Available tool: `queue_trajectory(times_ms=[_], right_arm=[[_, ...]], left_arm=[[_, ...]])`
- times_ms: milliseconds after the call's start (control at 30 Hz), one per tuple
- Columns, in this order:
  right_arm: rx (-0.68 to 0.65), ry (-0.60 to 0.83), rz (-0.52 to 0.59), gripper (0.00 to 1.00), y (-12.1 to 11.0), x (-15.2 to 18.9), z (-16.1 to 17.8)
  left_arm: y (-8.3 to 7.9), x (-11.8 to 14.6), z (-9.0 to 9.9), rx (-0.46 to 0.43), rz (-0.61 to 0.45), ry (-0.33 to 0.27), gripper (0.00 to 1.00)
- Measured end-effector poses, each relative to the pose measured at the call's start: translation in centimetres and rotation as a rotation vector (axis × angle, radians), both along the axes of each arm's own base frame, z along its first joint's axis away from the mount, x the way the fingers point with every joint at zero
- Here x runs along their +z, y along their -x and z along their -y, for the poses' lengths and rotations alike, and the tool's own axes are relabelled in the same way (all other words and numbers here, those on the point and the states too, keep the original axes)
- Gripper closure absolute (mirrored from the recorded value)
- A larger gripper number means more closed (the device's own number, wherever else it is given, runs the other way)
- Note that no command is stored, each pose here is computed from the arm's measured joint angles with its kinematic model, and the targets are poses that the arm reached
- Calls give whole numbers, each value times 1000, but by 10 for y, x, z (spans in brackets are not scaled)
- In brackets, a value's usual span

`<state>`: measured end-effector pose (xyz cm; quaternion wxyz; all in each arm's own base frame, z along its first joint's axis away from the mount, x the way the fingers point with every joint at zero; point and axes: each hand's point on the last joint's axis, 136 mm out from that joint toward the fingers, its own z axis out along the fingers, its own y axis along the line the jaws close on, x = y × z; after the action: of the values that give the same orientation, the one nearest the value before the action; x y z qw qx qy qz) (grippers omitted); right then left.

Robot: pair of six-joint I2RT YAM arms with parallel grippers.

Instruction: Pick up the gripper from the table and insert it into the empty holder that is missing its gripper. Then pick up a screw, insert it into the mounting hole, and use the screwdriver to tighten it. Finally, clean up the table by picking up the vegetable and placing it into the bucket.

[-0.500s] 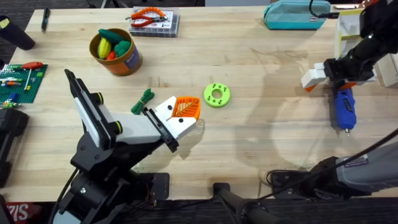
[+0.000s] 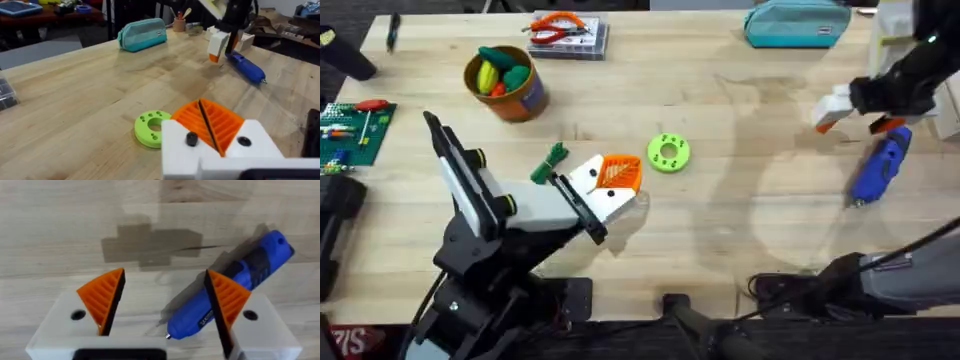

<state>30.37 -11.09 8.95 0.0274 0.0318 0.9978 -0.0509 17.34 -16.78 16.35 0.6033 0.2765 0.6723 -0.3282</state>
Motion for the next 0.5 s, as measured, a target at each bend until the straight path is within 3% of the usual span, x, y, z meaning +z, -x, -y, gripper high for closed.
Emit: queue_trajectory(times_ms=[200,233,267,367,400,500], right_arm=[[-117,84,128,33,-4,51,14],[-158,100,156,33,-2,60,18],[-309,129,214,33,11,79,36],[-473,140,232,33,29,86,61],[-586,115,228,33,42,80,84],[-652,49,239,33,48,67,100]], left_arm=[[0,0,0,0,0,0,991],[0,0,0,0,0,0,991],[0,0,0,0,0,0,991],[0,0,0,0,0,0,991],[0,0,0,0,-1,0,991],[0,0,0,0,-1,0,991]])
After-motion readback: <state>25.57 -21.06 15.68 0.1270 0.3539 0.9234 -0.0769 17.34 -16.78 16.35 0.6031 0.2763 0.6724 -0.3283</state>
